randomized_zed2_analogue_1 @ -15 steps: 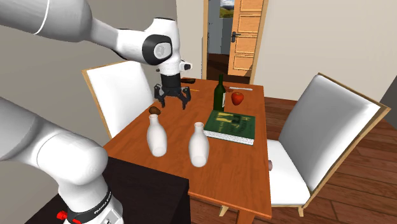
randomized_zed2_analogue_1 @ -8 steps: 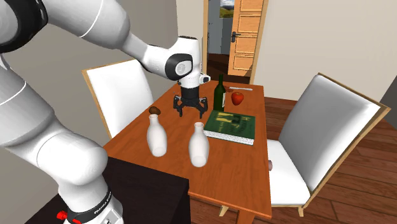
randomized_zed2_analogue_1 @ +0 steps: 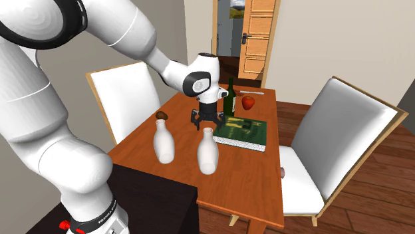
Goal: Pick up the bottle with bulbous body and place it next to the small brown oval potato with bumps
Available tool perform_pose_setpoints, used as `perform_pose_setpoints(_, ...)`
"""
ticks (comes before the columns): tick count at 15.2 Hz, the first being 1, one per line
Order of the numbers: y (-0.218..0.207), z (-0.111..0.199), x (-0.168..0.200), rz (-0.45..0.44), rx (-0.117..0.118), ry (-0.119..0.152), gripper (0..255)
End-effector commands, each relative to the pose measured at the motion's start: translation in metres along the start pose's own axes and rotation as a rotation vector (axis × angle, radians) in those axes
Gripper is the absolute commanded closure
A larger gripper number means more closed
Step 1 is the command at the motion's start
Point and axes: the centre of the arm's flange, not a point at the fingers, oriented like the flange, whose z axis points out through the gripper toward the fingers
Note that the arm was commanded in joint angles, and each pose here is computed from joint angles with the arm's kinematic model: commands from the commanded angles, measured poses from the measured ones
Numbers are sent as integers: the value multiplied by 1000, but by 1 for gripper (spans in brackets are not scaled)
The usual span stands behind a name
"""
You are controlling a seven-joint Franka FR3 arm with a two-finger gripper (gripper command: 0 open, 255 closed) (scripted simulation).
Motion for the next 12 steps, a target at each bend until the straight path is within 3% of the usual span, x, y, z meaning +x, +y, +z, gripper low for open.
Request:
perform_pose_setpoints(1,1,10,-1,0,0,0,0)
perform_pose_setpoints(10,1,18,-1,0,0,0,0)
perform_pose_setpoints(11,1,18,-1,0,0,0,255)
perform_pose_setpoints(12,1,18,-1,0,0,0,255)
